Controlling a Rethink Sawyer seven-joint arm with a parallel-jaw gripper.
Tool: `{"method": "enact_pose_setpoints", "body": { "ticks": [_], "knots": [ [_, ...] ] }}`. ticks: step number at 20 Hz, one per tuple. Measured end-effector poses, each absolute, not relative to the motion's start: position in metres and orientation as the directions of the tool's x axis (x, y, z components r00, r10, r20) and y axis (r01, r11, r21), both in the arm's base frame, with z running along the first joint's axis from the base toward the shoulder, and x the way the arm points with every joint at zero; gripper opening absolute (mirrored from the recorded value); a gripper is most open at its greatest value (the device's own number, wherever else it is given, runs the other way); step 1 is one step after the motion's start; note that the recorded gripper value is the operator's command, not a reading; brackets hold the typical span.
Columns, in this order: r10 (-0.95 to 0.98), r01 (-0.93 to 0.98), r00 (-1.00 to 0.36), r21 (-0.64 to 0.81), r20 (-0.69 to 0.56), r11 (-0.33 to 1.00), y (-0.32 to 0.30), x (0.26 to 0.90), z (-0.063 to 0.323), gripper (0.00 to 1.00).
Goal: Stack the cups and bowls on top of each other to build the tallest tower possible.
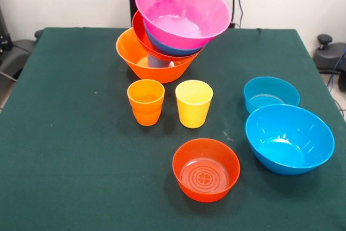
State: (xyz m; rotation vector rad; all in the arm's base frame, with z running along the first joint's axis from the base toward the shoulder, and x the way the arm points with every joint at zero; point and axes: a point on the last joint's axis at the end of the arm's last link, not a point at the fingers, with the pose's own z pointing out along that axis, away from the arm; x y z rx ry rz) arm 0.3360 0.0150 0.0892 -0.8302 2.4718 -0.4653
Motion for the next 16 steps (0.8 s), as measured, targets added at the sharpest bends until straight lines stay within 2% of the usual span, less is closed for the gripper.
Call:
{"method": "enact_pose_setpoints", "body": {
  "ticks": [16],
  "knots": [
    [-0.607, -0.482, -0.749, -0.41, -0.266, 0.774, -0.002, 0.327, 0.072, 1.0]
  ]
}}
